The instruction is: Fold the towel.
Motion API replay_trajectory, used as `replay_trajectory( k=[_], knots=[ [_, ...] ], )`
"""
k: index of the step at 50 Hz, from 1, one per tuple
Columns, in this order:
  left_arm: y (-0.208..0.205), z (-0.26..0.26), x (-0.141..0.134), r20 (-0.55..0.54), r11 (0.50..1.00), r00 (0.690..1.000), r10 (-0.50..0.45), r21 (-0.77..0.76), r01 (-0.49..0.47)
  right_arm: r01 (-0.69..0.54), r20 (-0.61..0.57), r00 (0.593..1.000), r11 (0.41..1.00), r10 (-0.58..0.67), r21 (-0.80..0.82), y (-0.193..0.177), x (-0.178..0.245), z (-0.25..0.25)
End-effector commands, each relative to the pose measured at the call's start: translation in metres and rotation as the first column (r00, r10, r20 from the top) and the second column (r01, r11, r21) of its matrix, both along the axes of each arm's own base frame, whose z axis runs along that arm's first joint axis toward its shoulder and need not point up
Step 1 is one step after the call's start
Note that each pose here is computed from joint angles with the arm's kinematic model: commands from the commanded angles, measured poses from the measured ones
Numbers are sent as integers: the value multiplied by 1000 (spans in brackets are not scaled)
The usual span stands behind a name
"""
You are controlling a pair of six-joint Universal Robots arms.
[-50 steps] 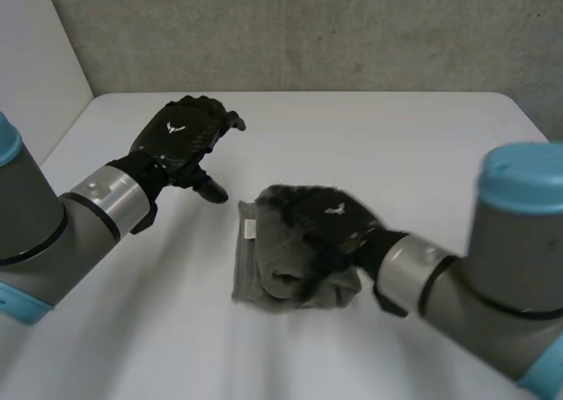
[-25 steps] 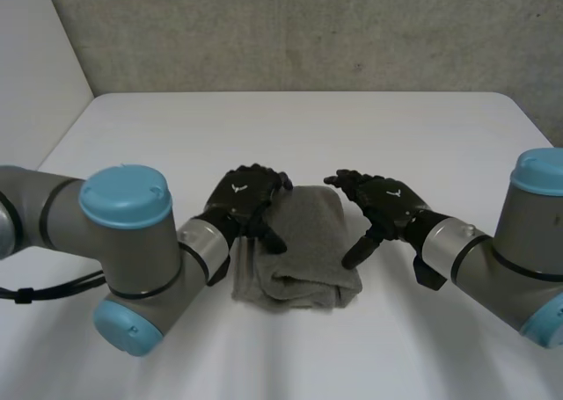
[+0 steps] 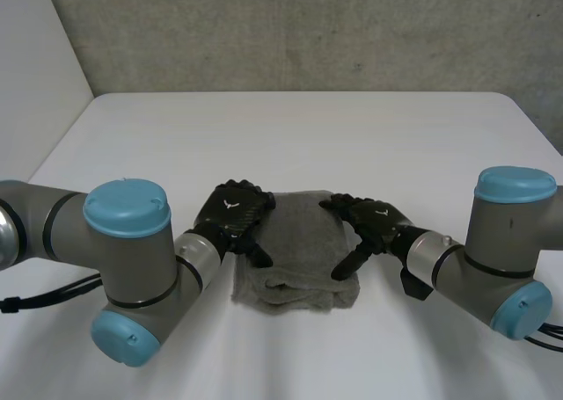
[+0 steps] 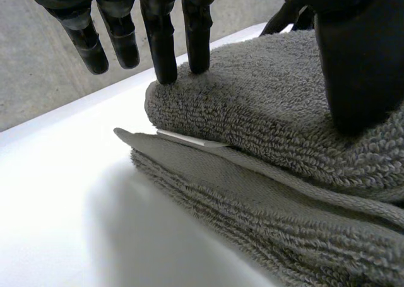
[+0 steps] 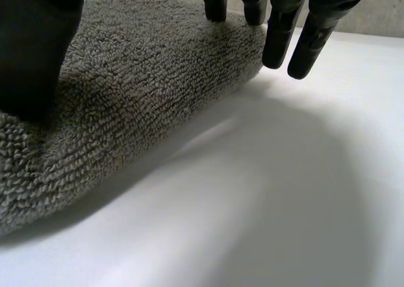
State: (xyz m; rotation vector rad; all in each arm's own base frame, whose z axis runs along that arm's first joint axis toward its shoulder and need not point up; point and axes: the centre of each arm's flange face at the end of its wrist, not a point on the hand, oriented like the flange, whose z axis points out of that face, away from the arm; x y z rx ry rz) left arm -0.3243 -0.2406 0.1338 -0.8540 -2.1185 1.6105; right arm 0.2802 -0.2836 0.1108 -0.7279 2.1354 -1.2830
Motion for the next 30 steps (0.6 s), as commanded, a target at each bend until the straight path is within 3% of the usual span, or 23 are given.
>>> replay_trajectory(
  k=[1, 9, 12, 19, 23, 27, 30],
  knots=[
    [-1, 8, -1, -13, 1000, 1000, 6, -16, -6, 8, 21, 1000, 999, -7, -48, -3, -1, 22],
    [-2, 64, 1, -98, 991, 995, 4, -133, -17, 38, 66, 998, 981, -26, -191, -1, -7, 89],
    [-1, 94, 5, -146, 980, 989, 7, -195, -36, 96, 106, 992, 943, -65, -319, 3, -16, 140],
    [-8, 179, 30, -284, 915, 956, 72, -362, -177, 292, 166, 956, 846, -243, -447, 0, -42, 191],
    [-13, 198, 44, -328, 903, 936, 130, -352, -248, 377, 185, 926, 793, -329, -478, -1, -51, 214],
    [-26, 203, 71, -308, 918, 920, 242, -235, -320, 389, 151, 920, 799, -361, -458, -2, -53, 216],
    [-30, 198, 78, -291, 923, 917, 274, -187, -336, 381, 102, 921, 817, -375, -434, -4, -54, 211]
  ],
)
